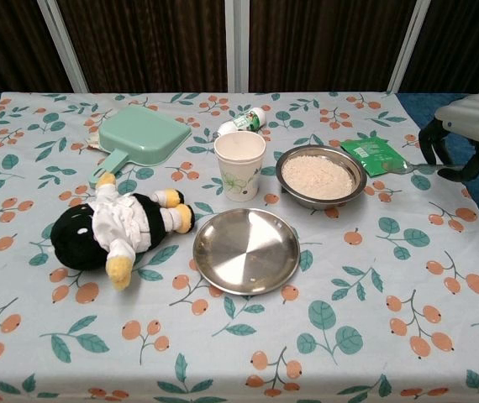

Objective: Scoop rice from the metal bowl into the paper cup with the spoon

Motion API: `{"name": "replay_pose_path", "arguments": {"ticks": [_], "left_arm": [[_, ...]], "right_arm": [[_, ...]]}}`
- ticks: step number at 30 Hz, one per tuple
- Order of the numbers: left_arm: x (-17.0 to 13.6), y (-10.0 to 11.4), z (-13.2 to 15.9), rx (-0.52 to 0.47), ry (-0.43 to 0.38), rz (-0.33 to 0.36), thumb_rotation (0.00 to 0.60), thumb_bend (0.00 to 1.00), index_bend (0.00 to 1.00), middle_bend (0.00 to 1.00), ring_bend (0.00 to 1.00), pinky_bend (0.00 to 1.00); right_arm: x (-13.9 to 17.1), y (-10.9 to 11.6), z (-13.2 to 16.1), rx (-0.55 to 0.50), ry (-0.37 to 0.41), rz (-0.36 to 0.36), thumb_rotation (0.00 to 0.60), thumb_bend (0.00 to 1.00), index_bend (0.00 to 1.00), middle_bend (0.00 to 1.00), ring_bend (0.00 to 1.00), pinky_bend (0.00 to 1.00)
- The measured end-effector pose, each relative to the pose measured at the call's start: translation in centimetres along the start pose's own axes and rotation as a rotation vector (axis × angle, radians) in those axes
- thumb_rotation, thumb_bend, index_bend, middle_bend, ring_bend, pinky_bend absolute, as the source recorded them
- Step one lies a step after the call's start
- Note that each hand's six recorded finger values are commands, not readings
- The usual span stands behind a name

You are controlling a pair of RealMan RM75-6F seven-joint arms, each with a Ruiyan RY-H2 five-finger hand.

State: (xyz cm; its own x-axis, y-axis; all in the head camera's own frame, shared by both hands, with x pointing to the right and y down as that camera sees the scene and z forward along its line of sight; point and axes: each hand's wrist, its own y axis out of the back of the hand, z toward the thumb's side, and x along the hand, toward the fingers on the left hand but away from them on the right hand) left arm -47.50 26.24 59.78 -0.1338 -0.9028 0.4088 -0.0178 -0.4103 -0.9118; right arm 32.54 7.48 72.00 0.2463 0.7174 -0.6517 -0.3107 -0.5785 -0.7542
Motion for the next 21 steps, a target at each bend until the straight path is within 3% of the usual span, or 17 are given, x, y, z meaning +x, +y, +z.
{"name": "replay_pose_path", "arguments": {"ticks": [5,10,21], "left_arm": [[0.0,0.0,0.0,-0.005,-0.001,0.004,0.6,0.11,0.15,0.13,0.06,0.07],[0.0,-0.1,-0.2,-0.011,0.004,0.005,0.6,0.11,0.15,0.13,0.06,0.07],[-0.3,-0.5,-0.7,-0.03,0.007,0.007,0.6,0.11,0.15,0.13,0.06,0.07]], "right_arm": [[0.5,4.2,0.8,0.093,0.065,-0.02,0.6,0.4,0.65,0.62,0.25,0.14],[-1.4,6.3,3.9,0.215,0.142,-0.001,0.6,0.4,0.65,0.62,0.25,0.13],[-4.9,6.2,9.5,0.412,0.19,0.079,0.6,0.41,0.65,0.62,0.25,0.1]]}}
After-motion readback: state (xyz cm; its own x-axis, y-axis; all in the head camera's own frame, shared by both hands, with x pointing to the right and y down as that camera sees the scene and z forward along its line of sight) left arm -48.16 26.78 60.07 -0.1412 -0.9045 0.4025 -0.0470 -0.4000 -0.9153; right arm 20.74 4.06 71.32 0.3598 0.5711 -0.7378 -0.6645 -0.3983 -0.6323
